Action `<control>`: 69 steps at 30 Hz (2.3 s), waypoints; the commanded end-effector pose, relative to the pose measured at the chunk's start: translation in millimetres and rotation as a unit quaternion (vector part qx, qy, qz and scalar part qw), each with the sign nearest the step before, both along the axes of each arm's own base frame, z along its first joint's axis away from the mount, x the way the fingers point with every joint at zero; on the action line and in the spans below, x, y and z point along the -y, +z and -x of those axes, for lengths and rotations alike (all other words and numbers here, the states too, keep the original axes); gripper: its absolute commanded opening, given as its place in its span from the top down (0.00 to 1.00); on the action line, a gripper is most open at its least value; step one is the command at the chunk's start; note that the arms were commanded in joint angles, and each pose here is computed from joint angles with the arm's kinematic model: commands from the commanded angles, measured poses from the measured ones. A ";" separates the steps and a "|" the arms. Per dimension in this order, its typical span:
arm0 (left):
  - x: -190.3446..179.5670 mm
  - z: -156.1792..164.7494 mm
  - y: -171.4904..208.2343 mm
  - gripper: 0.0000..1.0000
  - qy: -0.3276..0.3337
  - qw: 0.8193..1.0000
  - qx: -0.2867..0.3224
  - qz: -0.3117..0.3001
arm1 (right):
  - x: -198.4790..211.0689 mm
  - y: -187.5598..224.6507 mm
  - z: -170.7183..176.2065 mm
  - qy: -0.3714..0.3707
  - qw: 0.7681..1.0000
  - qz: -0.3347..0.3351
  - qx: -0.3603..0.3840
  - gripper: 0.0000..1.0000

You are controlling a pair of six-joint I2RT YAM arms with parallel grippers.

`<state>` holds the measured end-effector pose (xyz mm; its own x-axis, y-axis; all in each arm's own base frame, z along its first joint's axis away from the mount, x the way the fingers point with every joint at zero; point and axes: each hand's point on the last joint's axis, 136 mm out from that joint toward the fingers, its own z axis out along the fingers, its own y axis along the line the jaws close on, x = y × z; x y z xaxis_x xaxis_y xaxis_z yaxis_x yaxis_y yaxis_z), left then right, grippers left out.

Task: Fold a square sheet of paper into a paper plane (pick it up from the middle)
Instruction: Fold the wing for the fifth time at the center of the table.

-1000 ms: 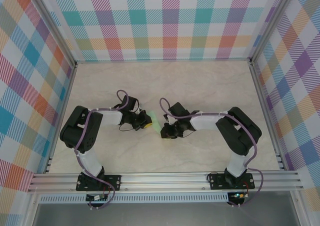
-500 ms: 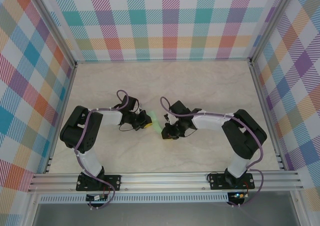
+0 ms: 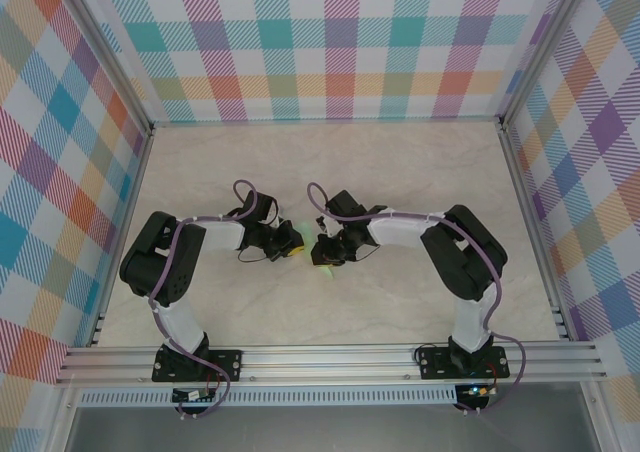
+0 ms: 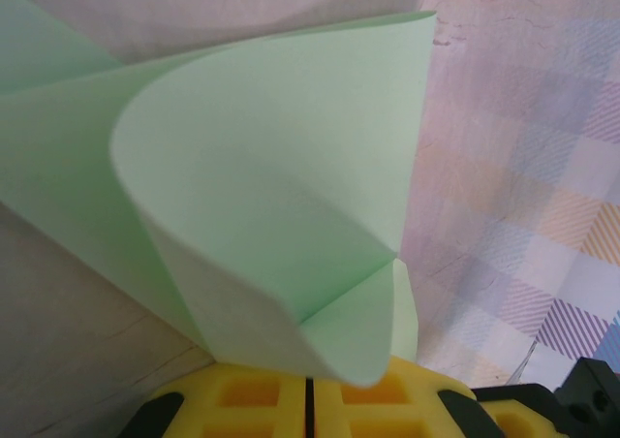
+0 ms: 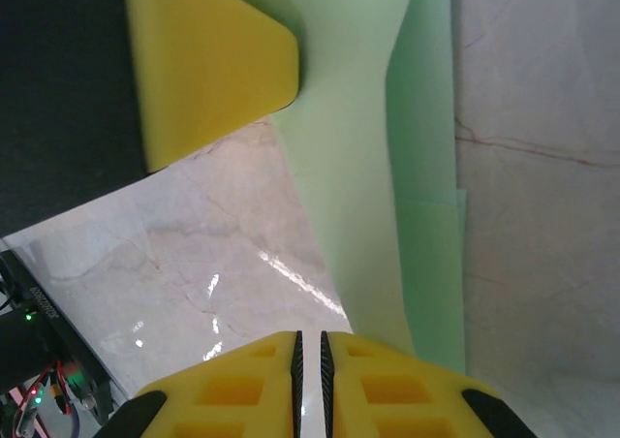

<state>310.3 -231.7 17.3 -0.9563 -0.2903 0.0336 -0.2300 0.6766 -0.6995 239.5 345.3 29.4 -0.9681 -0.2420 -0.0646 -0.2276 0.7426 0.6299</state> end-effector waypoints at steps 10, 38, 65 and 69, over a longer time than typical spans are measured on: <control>-23.7 15.0 -38.5 0.92 0.021 0.996 -0.045 -0.078 | 26.2 -23.7 39.4 0.031 0.998 0.018 -0.052 0.85; -21.6 16.2 -38.2 0.92 0.016 0.996 -0.046 -0.072 | -3.4 22.7 -22.3 0.009 0.997 -0.010 0.077 0.89; -22.4 14.9 -40.7 0.93 0.018 0.996 -0.047 -0.076 | 53.3 -13.0 53.5 0.058 0.998 0.030 0.015 0.94; -21.7 15.0 -40.4 0.93 0.017 0.996 -0.048 -0.075 | 33.2 20.1 28.5 0.045 0.997 -0.007 0.066 0.94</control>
<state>310.2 -232.2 16.7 -0.9567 -0.2882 0.0405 -0.2334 0.6768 -0.6982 204.6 302.0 25.2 -0.9406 -0.3128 -0.1324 -0.3289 0.7414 0.5850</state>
